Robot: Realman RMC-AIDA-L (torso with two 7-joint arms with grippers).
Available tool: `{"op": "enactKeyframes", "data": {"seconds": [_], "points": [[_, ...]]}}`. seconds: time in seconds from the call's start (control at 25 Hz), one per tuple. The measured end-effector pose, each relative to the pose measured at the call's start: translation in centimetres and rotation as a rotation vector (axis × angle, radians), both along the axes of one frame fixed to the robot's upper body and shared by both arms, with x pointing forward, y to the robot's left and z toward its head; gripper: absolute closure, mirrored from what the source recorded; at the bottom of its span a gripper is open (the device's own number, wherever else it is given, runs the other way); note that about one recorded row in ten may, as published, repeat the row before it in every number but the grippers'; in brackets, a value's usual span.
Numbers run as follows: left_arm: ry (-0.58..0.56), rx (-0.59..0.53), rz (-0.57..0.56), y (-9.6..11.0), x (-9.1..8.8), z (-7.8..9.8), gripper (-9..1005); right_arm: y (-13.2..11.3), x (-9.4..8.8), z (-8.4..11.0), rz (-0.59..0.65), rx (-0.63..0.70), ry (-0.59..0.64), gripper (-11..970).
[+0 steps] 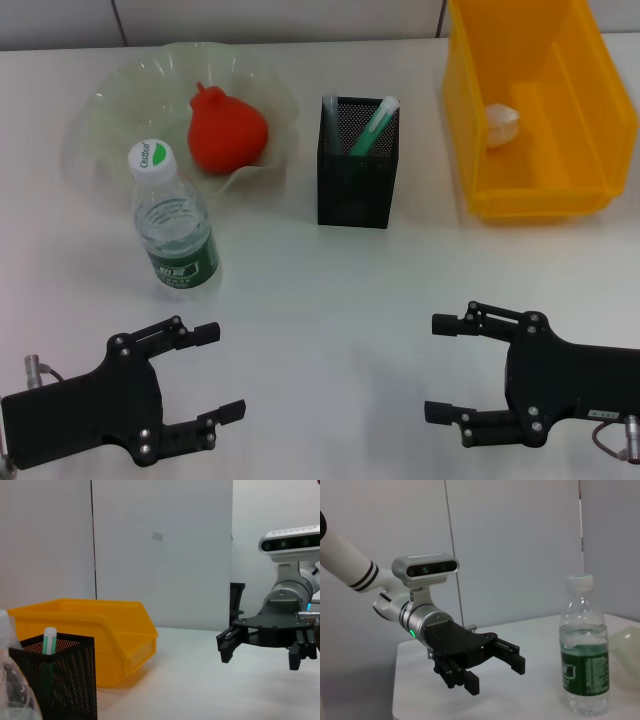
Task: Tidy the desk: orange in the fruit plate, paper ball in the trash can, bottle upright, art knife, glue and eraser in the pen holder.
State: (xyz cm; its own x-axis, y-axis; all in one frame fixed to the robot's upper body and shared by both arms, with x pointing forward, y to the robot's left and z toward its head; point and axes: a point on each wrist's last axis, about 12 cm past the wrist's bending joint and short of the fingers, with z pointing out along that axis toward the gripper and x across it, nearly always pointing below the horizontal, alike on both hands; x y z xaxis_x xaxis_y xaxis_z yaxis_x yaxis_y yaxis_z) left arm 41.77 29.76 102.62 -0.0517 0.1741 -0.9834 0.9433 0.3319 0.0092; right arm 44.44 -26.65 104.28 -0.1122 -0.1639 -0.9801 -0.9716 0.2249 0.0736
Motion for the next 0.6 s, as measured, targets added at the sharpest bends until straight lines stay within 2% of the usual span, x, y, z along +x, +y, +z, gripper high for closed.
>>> {"op": "enactKeyframes", "data": {"seconds": [0.6], "points": [[-0.006,-0.003,0.004,-0.01,-0.05,0.0,212,0.06,0.22,-0.11,-0.014,0.005,-0.008,112]]}}
